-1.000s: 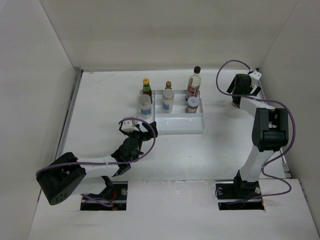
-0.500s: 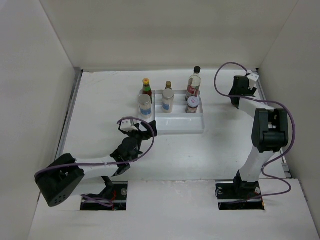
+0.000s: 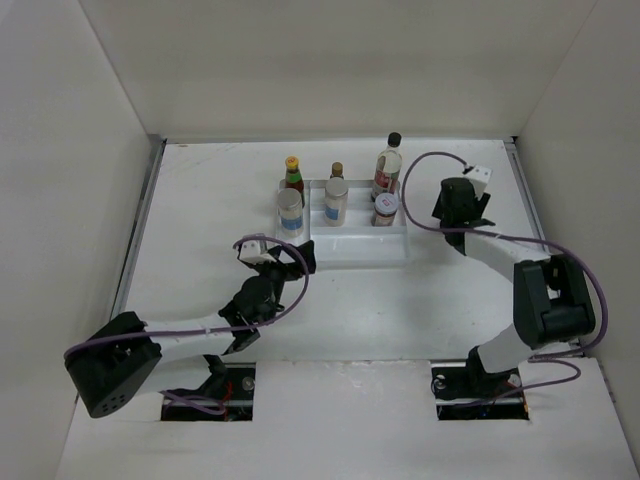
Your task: Organize the condiment bottles
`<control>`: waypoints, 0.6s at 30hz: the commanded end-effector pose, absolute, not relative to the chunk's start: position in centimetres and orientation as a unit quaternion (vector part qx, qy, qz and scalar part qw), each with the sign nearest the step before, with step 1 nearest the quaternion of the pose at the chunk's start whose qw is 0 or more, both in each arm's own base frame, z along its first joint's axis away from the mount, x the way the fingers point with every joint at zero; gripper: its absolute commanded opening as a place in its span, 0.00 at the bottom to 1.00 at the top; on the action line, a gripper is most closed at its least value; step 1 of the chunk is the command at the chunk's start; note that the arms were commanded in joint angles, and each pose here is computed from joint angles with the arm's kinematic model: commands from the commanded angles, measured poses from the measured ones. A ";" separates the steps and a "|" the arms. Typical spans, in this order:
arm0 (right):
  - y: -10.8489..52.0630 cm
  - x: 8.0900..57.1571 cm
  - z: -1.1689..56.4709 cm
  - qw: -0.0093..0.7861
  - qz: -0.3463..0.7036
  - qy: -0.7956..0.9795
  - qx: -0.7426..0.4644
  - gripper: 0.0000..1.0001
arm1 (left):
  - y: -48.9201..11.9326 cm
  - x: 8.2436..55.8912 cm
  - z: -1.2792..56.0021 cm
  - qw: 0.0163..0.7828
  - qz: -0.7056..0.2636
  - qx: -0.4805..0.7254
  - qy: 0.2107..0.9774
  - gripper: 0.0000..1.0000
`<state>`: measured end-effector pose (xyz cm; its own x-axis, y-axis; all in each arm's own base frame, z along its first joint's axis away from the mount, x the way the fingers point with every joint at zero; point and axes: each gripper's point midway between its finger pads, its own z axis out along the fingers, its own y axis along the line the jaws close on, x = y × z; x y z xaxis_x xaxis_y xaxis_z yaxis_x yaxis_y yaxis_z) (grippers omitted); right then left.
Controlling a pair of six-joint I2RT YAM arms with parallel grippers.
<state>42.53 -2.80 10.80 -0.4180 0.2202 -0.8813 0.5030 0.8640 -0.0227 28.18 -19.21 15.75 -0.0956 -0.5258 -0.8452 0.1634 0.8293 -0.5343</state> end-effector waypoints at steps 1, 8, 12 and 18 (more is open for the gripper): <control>0.8 42.9 15.8 0.576 -0.104 0.779 0.224 0.52 | -20.0 27.9 18.5 0.670 -0.298 -0.142 0.665 0.98; 6.7 38.5 17.9 0.604 -0.088 0.774 0.170 0.52 | -20.1 27.5 18.9 0.672 -0.301 -0.144 0.662 0.98; 10.1 36.6 19.3 0.615 -0.065 0.774 0.134 0.52 | -19.6 27.8 18.7 0.674 -0.291 -0.150 0.662 0.98; 18.0 35.7 20.5 0.628 0.009 0.774 0.080 0.52 | -18.7 28.2 18.5 0.678 -0.279 -0.158 0.661 0.98</control>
